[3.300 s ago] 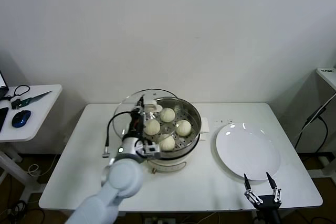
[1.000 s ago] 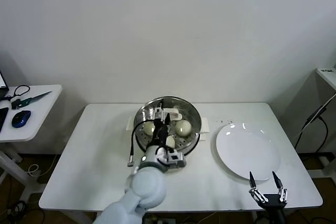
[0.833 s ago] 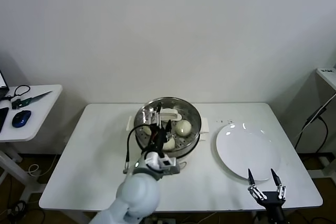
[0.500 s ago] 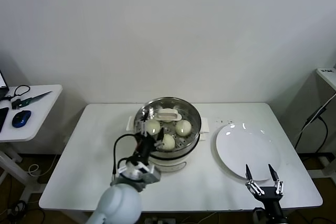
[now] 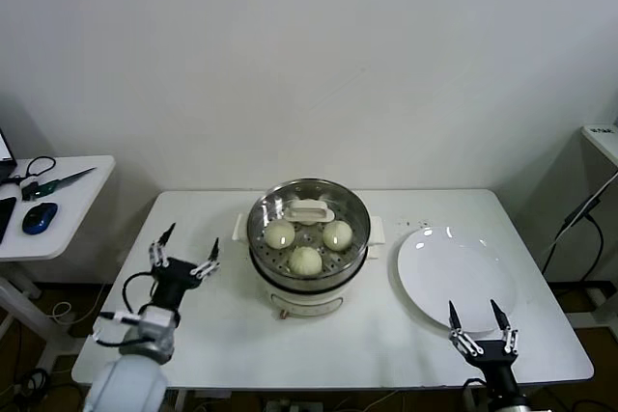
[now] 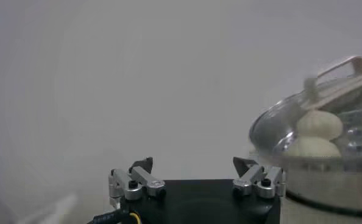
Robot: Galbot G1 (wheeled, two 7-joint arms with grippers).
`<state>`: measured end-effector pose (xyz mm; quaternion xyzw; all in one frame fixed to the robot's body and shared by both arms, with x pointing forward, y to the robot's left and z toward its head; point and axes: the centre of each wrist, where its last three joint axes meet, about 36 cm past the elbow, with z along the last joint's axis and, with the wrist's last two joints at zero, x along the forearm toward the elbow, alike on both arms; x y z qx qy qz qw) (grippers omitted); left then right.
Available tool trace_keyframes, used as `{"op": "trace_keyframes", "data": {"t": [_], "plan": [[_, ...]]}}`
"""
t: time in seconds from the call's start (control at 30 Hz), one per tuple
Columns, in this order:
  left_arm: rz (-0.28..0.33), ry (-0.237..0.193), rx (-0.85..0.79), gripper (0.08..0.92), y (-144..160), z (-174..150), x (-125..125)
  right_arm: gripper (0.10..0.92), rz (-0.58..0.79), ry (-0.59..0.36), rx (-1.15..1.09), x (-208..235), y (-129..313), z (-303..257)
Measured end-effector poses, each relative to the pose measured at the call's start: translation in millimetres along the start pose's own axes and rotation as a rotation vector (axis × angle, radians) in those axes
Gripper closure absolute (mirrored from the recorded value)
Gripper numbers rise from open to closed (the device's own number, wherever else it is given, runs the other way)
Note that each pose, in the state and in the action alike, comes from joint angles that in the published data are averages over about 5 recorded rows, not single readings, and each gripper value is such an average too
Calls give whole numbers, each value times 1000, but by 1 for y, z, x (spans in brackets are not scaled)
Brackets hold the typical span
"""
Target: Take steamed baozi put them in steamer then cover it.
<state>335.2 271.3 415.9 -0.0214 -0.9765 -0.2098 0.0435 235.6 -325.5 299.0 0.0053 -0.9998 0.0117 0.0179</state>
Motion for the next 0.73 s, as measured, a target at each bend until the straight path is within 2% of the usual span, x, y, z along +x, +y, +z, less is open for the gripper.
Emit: {"op": "trace_keyframes", "data": {"t": [0.33, 0.73], "plan": [[-17, 22, 232, 177, -10, 78, 22, 200, -7, 22, 2, -1, 3, 7], [-46, 23, 337, 177, -18, 111, 39, 200, -11, 28, -2, 0, 5, 8]]}}
